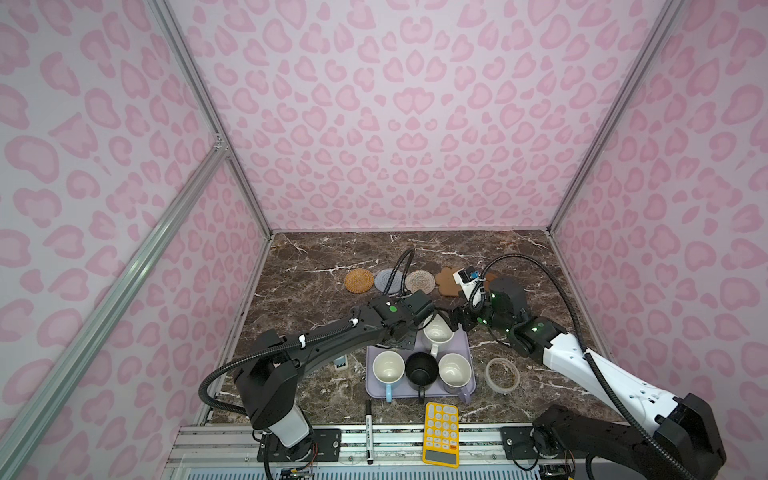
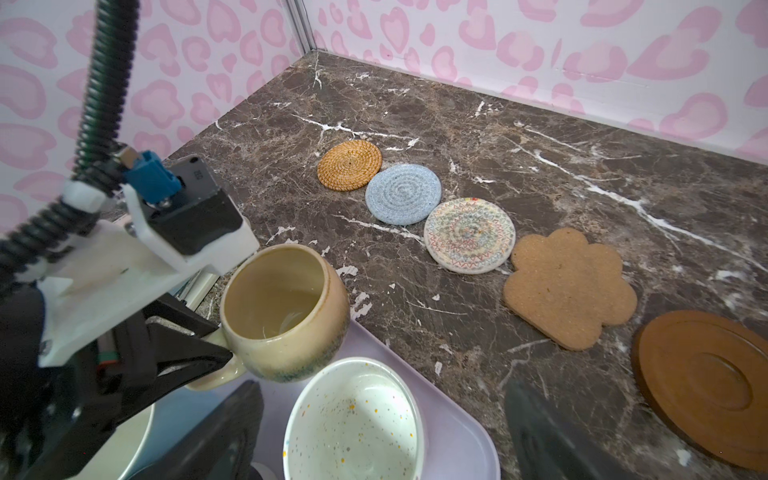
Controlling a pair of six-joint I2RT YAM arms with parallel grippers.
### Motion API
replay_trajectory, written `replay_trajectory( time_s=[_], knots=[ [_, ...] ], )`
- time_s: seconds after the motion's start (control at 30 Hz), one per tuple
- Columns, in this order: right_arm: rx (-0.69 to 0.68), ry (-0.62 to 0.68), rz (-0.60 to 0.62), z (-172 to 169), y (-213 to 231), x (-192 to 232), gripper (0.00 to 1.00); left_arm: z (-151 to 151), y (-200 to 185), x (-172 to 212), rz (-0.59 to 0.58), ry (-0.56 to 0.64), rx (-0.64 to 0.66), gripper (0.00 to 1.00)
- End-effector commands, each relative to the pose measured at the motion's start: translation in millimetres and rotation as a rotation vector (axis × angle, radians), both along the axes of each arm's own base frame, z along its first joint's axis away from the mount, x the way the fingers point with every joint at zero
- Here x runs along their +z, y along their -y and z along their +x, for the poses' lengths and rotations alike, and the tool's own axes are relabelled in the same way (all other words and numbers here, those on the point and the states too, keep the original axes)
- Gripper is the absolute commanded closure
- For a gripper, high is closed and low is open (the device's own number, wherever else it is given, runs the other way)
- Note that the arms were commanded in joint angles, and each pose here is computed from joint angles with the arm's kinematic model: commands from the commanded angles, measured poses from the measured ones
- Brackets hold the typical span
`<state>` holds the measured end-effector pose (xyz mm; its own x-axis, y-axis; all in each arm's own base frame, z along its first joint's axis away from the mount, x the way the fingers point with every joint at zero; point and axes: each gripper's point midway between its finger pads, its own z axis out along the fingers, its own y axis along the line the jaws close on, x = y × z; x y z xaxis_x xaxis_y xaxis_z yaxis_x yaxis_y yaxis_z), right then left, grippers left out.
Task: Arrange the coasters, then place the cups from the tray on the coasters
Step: 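Close the left gripper on the beige mug's handle and lift it, then carry the beige mug with the left gripper onto the woven rattan coaster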
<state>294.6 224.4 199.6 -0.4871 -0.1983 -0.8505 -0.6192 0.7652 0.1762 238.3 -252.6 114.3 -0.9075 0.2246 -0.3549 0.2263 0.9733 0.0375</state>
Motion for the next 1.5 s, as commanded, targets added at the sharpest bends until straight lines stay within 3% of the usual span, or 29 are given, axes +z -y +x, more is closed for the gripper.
replay_trajectory(
  time_s=[0.0,0.47,1.0,1.13,1.47],
  knots=[
    [-0.010,0.019,0.011,4,-1,4,0.07,12,-1,10,-0.018,0.080,0.038,0.99],
    [0.012,-0.019,0.052,8,-18,1,0.08,35,-31,31,0.018,0.206,0.124,0.99],
    [0.071,-0.092,0.032,34,-90,-9,0.05,127,-89,42,0.012,0.369,0.264,0.99],
    [0.070,-0.115,0.005,45,-98,-17,0.05,154,-95,40,0.023,0.415,0.255,0.99],
    [0.055,-0.149,-0.013,62,-96,-27,0.05,198,-107,25,0.038,0.401,0.222,0.99]
  ],
)
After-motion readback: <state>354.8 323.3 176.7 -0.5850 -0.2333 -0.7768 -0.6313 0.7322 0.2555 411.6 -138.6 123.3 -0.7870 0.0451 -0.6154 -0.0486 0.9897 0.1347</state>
